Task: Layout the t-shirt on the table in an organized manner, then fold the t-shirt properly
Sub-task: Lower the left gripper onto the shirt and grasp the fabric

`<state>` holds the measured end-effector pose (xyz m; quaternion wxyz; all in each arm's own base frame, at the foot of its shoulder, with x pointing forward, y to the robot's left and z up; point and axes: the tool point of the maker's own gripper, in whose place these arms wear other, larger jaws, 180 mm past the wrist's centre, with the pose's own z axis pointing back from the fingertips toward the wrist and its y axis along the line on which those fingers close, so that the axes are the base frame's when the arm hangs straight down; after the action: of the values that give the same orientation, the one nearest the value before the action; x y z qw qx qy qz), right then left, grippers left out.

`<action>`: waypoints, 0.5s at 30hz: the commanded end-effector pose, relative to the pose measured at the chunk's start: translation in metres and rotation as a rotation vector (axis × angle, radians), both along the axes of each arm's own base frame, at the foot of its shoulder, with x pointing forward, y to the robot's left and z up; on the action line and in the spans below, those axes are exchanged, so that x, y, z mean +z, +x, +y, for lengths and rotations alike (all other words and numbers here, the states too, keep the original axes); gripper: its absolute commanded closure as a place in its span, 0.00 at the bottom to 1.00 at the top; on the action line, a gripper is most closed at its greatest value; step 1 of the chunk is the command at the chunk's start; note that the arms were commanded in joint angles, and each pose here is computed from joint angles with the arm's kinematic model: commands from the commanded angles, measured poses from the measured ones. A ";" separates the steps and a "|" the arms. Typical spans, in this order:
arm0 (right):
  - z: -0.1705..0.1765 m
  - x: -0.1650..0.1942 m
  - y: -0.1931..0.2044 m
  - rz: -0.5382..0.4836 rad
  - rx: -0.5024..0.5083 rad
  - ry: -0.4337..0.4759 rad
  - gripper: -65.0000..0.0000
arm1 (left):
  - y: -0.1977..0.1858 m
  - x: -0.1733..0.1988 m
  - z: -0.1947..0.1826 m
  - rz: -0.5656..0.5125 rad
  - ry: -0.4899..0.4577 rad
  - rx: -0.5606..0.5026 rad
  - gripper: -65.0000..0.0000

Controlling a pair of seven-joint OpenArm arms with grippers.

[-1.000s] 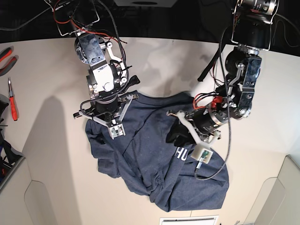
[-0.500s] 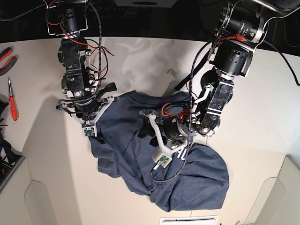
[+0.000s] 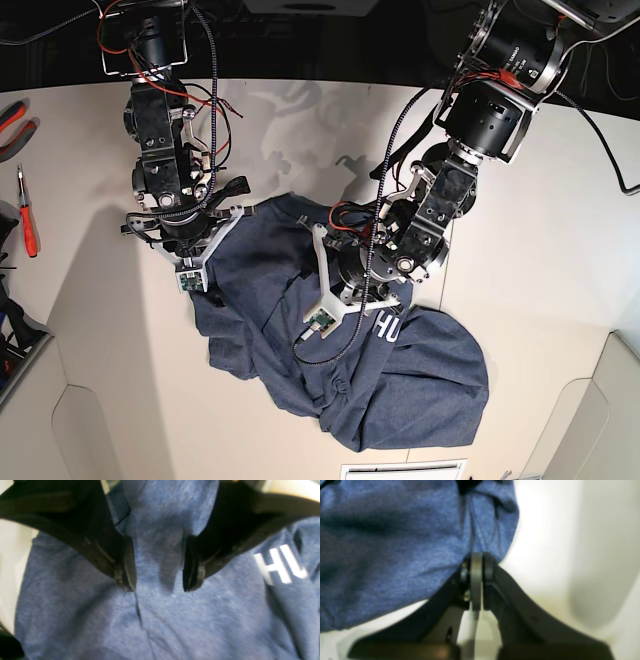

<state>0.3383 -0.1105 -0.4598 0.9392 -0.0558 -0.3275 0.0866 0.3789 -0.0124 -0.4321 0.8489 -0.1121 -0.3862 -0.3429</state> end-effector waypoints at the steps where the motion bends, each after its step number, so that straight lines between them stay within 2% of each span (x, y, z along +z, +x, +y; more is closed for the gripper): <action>1: 0.001 0.011 0.011 -0.038 0.001 0.005 0.99 | 0.009 0.014 -0.006 -0.038 -0.031 0.000 0.48; 9: 0.002 0.011 0.011 -0.036 0.000 0.009 0.99 | -0.002 0.005 -0.007 -0.024 -0.047 0.001 0.48; 15: 0.002 0.010 0.011 -0.036 0.000 0.009 0.99 | 0.016 0.007 0.018 -0.120 0.079 0.088 0.49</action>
<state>0.3380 -0.1101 -0.4600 0.9395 -0.0542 -0.3272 0.0855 0.3810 0.0099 -0.4425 0.8544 -0.0386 -0.3997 -0.3298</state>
